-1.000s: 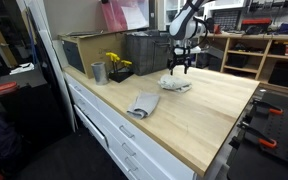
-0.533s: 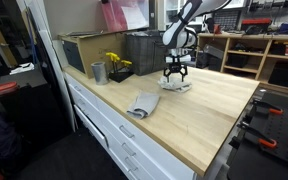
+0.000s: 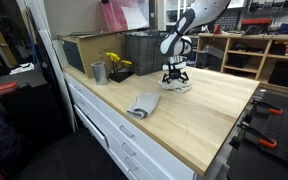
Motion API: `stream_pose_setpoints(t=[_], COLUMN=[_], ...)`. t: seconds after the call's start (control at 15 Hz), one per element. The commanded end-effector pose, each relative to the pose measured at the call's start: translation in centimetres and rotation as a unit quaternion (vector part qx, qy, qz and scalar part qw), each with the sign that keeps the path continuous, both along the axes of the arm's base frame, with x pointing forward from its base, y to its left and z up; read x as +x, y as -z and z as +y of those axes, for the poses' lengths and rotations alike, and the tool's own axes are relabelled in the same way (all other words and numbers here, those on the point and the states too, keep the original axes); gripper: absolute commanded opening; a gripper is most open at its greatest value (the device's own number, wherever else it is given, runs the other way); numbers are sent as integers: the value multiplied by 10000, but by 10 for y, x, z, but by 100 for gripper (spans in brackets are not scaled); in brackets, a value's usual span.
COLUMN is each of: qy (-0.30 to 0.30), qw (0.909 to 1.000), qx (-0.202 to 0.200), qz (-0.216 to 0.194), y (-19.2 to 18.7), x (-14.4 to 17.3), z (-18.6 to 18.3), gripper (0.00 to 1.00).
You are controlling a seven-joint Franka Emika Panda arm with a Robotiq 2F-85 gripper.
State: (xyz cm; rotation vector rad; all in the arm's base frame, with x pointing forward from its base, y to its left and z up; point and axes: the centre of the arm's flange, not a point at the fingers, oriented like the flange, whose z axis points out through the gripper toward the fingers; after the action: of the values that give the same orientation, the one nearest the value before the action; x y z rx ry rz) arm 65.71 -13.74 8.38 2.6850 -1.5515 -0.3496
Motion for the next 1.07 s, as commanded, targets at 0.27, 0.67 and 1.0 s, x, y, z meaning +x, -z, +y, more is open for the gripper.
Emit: stream_pose_setpoints(t=[0.27, 0.67, 1.0], qy=[-568, -1753, -2281], qw=[9983, 9831, 9711], qx=[-104, -519, -590], qz=[1, -108, -372], y=[5, -1, -17], x=[-5, 22, 59], z=[14, 61, 101], gripper=[100, 100, 100])
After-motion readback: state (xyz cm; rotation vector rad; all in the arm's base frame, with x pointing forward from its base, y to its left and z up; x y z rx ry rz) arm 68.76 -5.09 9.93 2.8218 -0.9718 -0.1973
